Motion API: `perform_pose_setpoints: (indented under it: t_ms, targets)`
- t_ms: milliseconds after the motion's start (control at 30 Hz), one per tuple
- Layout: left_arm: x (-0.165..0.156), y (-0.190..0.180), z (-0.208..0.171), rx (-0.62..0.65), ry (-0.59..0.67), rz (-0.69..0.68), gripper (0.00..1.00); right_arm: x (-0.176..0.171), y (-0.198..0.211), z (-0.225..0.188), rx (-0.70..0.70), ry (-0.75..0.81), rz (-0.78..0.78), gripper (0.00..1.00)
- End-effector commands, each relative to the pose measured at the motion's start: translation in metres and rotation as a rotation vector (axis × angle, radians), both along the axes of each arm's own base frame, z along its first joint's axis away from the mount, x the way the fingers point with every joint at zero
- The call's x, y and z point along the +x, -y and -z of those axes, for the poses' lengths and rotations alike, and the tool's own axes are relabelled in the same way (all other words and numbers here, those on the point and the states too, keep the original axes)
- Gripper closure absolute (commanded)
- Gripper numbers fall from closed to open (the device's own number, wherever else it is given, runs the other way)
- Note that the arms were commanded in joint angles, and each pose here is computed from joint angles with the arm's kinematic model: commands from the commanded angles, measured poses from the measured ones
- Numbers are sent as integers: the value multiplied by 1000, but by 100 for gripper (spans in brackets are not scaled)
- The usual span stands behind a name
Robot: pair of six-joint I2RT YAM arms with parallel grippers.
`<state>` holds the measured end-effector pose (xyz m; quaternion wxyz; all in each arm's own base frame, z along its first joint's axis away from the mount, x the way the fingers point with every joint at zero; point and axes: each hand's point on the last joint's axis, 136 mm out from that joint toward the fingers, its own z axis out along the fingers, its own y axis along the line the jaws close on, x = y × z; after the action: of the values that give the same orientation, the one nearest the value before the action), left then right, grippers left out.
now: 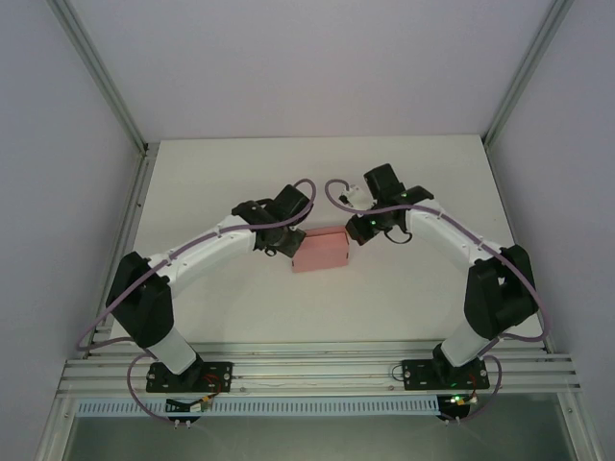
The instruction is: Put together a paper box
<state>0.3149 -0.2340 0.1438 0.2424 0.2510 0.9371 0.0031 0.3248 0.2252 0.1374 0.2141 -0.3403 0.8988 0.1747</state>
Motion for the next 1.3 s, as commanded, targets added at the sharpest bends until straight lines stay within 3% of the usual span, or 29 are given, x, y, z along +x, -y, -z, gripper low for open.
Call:
perform_pose_setpoints:
  t_ms: [0, 367, 633, 833, 1067, 1267]
  targets:
    - [6, 20, -8, -130, -17, -95, 100, -5, -22, -8, 66, -80, 156, 100]
    - [12, 18, -12, -216, -10, -271, 100, -19, -45, -34, 214, -100, 307, 100]
    - [17, 21, -31, -276, 22, -311, 100, -19, -54, -42, 207, -5, 265, 100]
    - [17, 25, -38, -332, 2, -321, 100, -20, -51, -25, 105, -2, 278, 100]
    - [14, 14, -11, -280, -23, -377, 100, -17, -55, -31, 150, -84, 396, 99]
    - [10, 9, -2, -256, -30, -374, 100, -13, -53, -30, 108, -138, 469, 98]
